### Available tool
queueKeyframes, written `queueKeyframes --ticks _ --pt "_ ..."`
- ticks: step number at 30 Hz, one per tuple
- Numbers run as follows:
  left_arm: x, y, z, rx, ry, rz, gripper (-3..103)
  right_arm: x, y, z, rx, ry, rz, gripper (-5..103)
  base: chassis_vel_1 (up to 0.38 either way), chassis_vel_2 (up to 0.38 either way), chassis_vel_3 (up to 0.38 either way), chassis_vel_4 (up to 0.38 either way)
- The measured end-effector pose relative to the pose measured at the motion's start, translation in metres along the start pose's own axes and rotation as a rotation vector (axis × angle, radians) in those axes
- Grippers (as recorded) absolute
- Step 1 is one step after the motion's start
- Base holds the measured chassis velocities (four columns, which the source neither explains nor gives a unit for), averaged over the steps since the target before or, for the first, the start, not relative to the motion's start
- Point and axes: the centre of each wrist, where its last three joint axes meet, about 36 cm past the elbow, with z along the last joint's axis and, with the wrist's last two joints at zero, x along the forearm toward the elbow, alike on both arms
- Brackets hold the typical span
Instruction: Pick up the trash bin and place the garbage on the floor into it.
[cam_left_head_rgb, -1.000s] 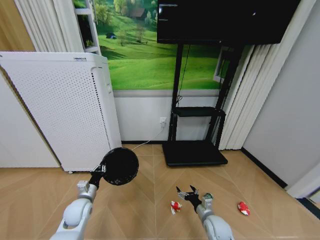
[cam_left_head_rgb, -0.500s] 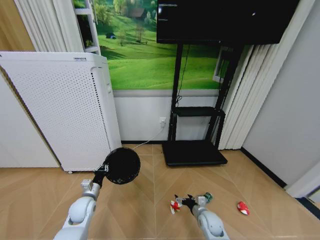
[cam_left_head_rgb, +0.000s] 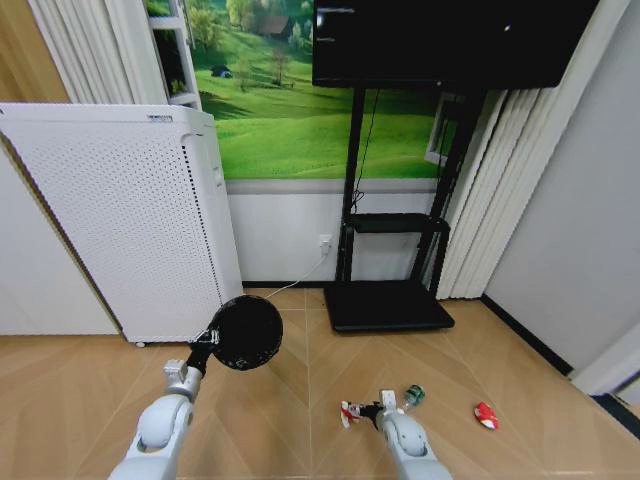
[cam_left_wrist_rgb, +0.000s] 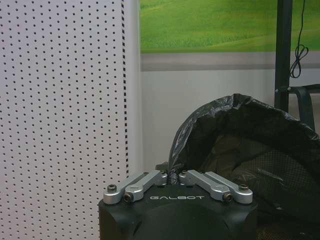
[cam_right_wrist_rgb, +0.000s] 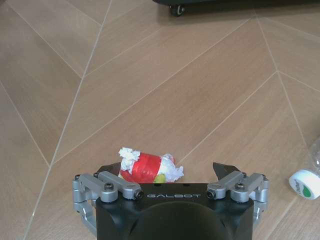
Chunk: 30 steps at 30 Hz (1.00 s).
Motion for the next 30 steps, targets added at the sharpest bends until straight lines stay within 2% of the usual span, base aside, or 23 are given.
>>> queueKeyframes --ticks 10,17,30 --pt "0.015 0.002 -0.008 -0.005 0.005 -0.016 4 -0.019 0.003 0.0 0.015 -0.019 0.003 100 0.0 0.0 0.0 0.0" --pt "0.026 0.012 -0.01 -0.01 0.007 -0.045 4 -0.022 0.009 0.003 0.019 0.026 0.005 100 0.0 0.0 0.0 0.0" --pt "0.023 0.018 -0.014 -0.021 -0.003 -0.036 4 -0.043 0.01 0.011 0.024 0.049 0.039 100 0.0 0.0 0.0 0.0"
